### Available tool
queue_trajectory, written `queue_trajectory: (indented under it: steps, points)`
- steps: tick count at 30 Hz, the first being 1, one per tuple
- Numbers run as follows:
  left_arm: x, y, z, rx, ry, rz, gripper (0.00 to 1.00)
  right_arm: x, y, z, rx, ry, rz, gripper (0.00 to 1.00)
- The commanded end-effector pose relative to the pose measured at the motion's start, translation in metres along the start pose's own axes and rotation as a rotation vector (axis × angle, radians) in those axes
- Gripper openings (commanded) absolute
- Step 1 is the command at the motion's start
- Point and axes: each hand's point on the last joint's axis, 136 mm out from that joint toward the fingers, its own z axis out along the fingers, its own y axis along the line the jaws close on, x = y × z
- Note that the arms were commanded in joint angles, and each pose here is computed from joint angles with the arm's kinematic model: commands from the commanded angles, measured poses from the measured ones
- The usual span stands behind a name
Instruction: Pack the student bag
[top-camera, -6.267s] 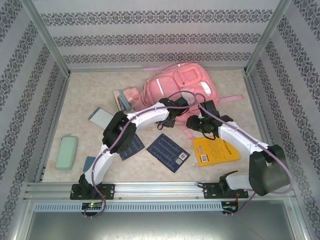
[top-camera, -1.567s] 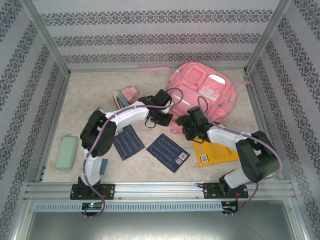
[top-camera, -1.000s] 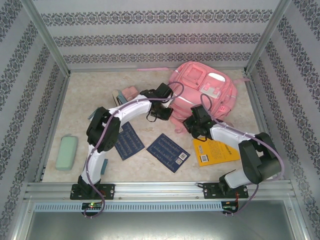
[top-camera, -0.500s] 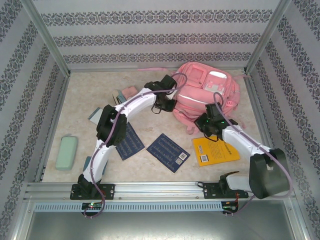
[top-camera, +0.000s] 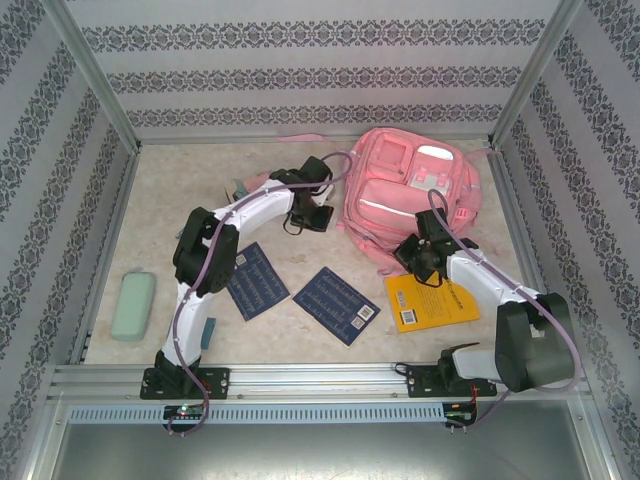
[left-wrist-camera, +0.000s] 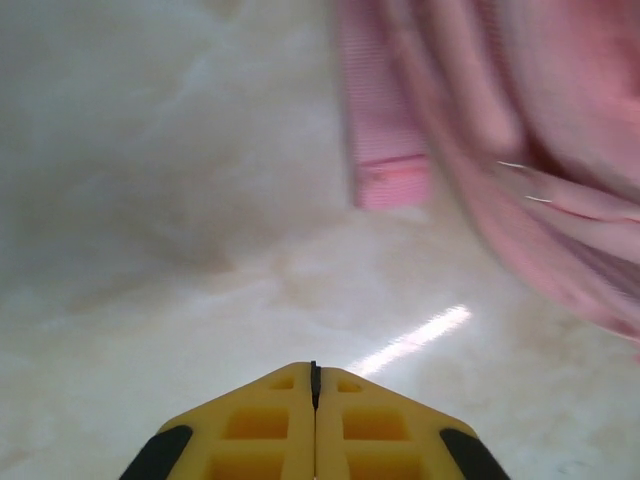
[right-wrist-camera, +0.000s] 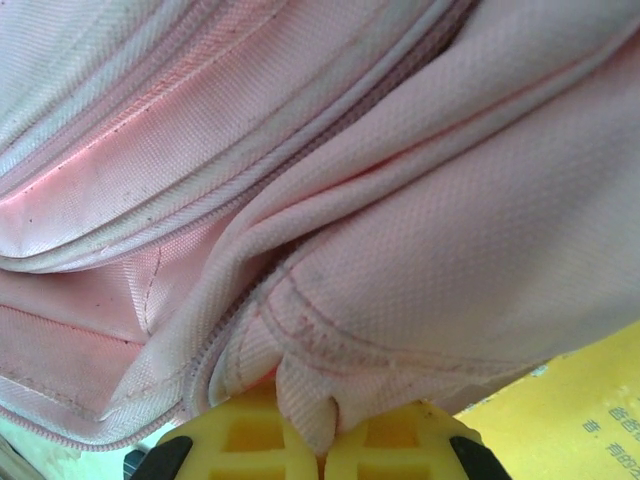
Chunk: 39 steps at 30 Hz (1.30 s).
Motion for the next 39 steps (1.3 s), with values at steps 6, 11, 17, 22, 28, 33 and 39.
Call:
queue_trajectory:
  steps: [6, 11, 17, 22, 28, 33, 39]
  points:
    - [0.002, -0.076, -0.009, 0.329, -0.108, -0.045, 0.34, -0.002, 0.016, -0.006, -0.038, 0.003, -0.044, 0.00]
    - [0.000, -0.092, -0.010, 0.468, -0.162, -0.089, 0.48, -0.001, 0.014, -0.006, -0.037, 0.007, -0.046, 0.00]
    - [0.003, -0.096, -0.005, 0.524, -0.193, -0.087, 0.52, 0.000, 0.017, -0.005, -0.044, 0.018, -0.046, 0.00]
    - [-0.002, -0.104, -0.002, 0.568, -0.221, -0.076, 0.47, 0.001, 0.019, -0.006, -0.048, 0.025, -0.047, 0.00]
    - [-0.003, -0.112, 0.006, 0.593, -0.220, -0.064, 0.49, 0.002, 0.019, -0.006, -0.046, 0.031, -0.049, 0.00]
    - [-0.002, -0.116, 0.011, 0.609, -0.212, -0.061, 0.50, 0.001, 0.021, -0.008, -0.049, 0.028, -0.051, 0.00]
    - [0.004, -0.128, 0.009, 0.653, -0.187, -0.042, 0.49, 0.001, 0.021, -0.007, -0.046, 0.030, -0.045, 0.00]
